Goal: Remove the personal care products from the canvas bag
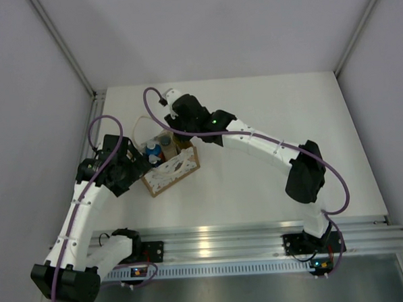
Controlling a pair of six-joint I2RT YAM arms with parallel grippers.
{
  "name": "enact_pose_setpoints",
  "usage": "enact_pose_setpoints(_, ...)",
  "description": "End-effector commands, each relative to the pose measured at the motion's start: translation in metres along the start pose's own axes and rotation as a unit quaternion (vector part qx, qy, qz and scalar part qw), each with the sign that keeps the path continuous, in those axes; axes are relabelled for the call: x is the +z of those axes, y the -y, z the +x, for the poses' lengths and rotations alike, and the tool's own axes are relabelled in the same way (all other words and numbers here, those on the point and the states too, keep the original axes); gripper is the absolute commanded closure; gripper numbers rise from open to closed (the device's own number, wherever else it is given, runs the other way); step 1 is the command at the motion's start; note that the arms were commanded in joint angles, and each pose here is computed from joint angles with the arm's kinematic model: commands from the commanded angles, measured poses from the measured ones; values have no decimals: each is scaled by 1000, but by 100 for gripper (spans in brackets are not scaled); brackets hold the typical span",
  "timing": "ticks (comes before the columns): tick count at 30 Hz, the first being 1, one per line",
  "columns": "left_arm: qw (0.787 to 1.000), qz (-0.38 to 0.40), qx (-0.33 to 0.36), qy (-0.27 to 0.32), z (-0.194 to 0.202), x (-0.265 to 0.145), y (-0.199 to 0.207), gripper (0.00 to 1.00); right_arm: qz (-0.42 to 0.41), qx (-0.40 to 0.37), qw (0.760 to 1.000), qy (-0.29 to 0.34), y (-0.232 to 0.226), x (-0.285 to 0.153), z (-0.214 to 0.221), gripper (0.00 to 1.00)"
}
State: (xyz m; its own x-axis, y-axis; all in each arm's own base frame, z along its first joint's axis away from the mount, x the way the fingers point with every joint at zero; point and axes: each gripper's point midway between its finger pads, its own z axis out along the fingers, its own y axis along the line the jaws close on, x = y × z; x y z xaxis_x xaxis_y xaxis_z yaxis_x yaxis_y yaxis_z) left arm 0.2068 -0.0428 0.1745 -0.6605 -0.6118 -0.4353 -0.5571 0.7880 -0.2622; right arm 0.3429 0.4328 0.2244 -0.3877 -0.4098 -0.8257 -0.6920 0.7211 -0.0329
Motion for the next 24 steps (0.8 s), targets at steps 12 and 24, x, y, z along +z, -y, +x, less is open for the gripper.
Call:
enact_pose_setpoints(12, 1000, 14, 5, 18, -10, -4, 7, 1, -8, 11, 981, 195, 4, -103, -131, 100)
enact_pose_setpoints(24, 1000, 10, 5, 18, -9, -2, 5, 2, 0, 21, 966, 257, 15, -154, -171, 100)
